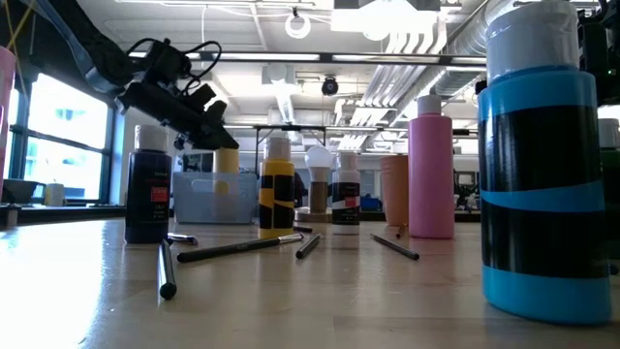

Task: Pick & Place Paint Supplies
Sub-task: Put the large yellow paint bottle into the gray bin, then put the left large pink paint bottle into the gray bin

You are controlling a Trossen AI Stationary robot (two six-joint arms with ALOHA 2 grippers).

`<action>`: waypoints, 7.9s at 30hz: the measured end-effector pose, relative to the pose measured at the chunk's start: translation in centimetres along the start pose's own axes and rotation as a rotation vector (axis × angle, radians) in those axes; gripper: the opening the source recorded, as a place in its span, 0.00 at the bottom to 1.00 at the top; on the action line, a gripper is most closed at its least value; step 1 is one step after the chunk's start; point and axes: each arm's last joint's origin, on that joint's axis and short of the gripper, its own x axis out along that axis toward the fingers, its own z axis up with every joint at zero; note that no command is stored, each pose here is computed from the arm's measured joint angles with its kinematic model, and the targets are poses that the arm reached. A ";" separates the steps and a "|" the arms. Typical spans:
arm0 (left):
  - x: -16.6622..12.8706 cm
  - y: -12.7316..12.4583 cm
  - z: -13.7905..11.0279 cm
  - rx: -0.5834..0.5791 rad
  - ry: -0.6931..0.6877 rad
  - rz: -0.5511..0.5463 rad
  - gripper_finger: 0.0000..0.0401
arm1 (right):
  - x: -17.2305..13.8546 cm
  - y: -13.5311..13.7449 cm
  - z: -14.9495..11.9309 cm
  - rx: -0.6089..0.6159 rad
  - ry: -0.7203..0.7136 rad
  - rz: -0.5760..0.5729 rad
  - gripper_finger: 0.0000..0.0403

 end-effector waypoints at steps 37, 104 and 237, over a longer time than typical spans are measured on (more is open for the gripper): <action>0.3 -0.3 3.8 0.031 -0.113 -0.086 0.58 | 0.0 0.0 0.0 0.000 0.000 0.004 0.01; -16.8 -4.6 1.9 0.218 -0.402 -0.613 0.58 | 0.0 0.0 -0.3 0.010 0.028 0.003 0.01; -18.9 -13.6 -9.8 0.298 -0.105 -1.426 0.58 | 0.0 0.0 -0.3 0.011 0.031 0.007 0.01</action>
